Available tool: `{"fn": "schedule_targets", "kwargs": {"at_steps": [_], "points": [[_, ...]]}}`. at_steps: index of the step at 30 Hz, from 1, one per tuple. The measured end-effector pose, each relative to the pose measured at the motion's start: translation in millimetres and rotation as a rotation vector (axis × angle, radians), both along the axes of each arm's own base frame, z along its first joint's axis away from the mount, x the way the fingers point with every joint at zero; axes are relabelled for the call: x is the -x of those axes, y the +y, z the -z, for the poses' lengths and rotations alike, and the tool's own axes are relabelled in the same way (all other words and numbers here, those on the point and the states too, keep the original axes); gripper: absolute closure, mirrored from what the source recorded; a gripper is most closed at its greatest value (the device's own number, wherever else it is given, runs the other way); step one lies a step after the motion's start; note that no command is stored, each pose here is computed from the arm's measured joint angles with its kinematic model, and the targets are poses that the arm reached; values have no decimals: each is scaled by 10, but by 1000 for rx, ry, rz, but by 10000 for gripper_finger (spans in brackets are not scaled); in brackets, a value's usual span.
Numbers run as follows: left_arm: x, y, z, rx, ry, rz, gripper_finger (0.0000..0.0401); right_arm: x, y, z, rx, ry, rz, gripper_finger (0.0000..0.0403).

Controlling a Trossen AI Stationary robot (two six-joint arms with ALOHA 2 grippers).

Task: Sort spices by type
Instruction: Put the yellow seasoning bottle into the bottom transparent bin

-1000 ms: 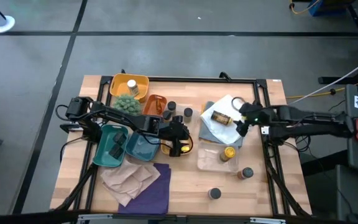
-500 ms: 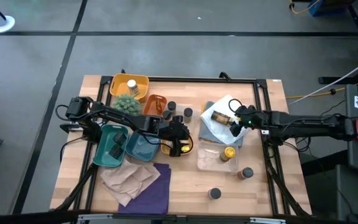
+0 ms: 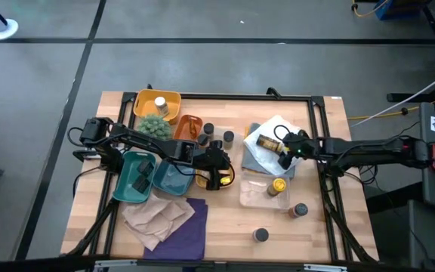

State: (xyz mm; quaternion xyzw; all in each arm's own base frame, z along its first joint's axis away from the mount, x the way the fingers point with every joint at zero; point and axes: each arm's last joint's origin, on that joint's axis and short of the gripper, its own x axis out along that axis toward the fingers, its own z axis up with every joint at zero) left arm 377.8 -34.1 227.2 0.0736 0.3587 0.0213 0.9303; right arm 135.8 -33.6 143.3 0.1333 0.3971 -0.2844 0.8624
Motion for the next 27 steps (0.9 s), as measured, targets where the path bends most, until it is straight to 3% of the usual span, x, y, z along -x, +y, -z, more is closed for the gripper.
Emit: {"fn": "schedule_targets", "kwargs": {"at_steps": [23, 27], "points": [[-12, -1, -9, 2, -17, -1, 180, -143, -31, 236, 43, 26, -37, 111], [-10, -1, -8, 2, -15, -1, 180, -144, -31, 240, 43, 29, -37, 128]]}}
